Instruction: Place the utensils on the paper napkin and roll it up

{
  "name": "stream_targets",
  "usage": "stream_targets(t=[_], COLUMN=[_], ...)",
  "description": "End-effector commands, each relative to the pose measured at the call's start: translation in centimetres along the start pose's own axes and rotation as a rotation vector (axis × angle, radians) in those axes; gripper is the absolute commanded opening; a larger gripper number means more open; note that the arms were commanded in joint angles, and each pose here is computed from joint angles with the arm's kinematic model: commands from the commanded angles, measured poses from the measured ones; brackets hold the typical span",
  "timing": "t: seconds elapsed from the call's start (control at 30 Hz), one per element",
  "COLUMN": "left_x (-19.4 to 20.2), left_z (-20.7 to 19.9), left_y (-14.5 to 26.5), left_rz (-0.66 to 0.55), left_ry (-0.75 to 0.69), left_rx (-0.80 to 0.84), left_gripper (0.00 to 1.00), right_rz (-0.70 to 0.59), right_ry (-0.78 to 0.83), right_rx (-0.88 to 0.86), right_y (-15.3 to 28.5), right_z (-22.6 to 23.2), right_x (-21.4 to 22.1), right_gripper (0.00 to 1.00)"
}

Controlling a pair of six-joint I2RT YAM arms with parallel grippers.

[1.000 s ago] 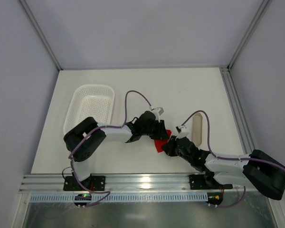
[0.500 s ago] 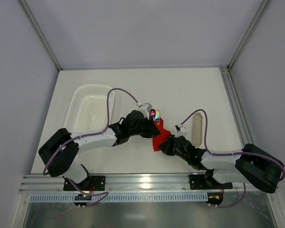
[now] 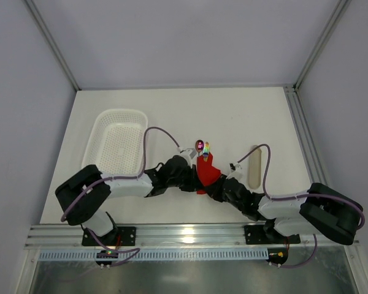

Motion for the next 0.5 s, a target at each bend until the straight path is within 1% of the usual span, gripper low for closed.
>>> stream_targets(t=[0.0, 0.13, 0.47], left_x=[0.7, 1.8, 2.8], left_z=[0.4, 0.8, 2.0], left_y=[-0.8, -1.6, -2.4], left_rz=[-0.005, 0.018, 0.036], left_ry=[0.001, -0.032, -0.050], left_rx=[0.000, -0.046, -0.128], left_gripper=[0.08, 0.08, 0.07], right_rz=[-0.018, -0.024, -0.020], right_ry=[-0.021, -0.030, -0.034], right_rx=[0.053, 0.050, 0.026], right_y=[0.2, 0.4, 1.1], right_z=[-1.0, -1.0, -0.6], right_x=[0.5, 0.4, 0.1], right_gripper=[0.14, 0.15, 0.24])
Point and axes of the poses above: each gripper's point midway between its finger pads, its own y axis back along the fingers, its own z axis along the line the jaws close on, x = y × z, the point moved 10 cm from there along y, back along the fingers, and after that the axes turned 9 degrees about y, right-handed, at the moved point
